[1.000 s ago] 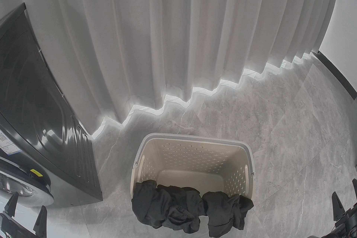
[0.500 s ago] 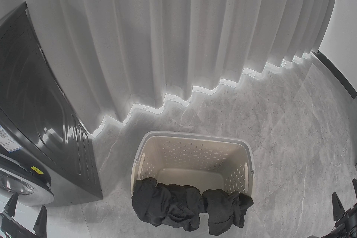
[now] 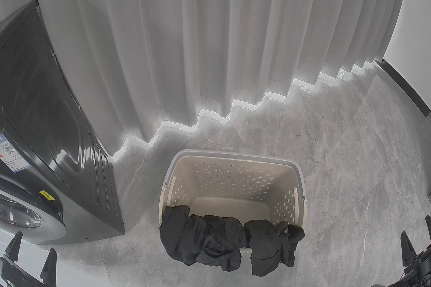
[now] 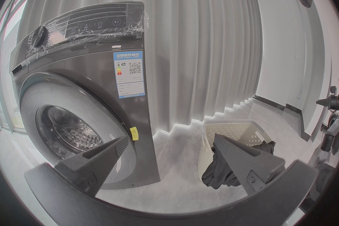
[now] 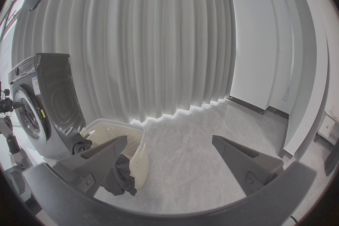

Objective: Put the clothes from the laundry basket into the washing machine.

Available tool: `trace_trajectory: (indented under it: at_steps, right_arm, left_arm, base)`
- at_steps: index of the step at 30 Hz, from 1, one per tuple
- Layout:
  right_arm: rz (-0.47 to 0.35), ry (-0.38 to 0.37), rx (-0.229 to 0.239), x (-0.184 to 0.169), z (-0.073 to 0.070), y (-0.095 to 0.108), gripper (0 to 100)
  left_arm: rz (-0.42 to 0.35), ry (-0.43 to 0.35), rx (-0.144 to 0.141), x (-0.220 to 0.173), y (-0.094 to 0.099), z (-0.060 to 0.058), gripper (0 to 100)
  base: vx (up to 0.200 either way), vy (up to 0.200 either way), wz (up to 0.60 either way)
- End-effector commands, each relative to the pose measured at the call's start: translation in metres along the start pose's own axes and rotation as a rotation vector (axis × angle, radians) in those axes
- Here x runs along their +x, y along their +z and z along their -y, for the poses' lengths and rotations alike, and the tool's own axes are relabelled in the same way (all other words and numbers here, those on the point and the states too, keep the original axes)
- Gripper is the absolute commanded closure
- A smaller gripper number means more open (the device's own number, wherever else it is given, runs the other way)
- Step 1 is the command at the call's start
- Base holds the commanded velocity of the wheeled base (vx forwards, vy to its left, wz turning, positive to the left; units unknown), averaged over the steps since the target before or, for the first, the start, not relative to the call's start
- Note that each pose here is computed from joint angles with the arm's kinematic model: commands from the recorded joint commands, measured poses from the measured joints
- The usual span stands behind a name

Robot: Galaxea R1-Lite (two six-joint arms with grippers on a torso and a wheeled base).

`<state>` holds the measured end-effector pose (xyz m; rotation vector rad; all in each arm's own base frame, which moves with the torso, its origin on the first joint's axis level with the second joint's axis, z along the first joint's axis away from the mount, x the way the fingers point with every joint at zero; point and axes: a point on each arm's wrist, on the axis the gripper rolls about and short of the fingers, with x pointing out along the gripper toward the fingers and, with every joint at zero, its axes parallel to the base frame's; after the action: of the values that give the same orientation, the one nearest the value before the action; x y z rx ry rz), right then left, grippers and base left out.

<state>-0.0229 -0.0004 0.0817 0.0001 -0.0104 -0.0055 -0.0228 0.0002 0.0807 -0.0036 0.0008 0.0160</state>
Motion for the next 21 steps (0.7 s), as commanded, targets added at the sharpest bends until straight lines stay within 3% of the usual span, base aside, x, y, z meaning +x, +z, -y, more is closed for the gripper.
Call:
trace_trajectory:
  at_steps: [1, 14, 19, 21]
  right_arm:
    - [-0.013, 0.001, 0.0, 0.001, 0.0, -0.005, 0]
    - [-0.013, 0.001, 0.0, 0.001, 0.0, -0.005, 0]
    - [-0.013, -0.001, 0.001, 0.001, 0.0, -0.005, 0]
    - [-0.013, -0.001, 0.001, 0.001, 0.0, -0.005, 0]
  left_arm:
    - [-0.004, 0.001, -0.001, 0.0003, -0.0051, -0.0001, 0]
    - [-0.005, 0.004, -0.001, 0.0003, -0.0053, -0.0001, 0]
    - [-0.005, 0.002, 0.001, 0.0003, -0.0053, -0.0001, 0]
    - [-0.005, 0.002, 0.002, 0.0003, -0.0053, -0.0001, 0]
  base:
    - [-0.2, 0.0, 0.0]
    - [0.0, 0.0, 0.0]
    - [-0.2, 0.0, 0.0]
    - [0.0, 0.0, 0.0]
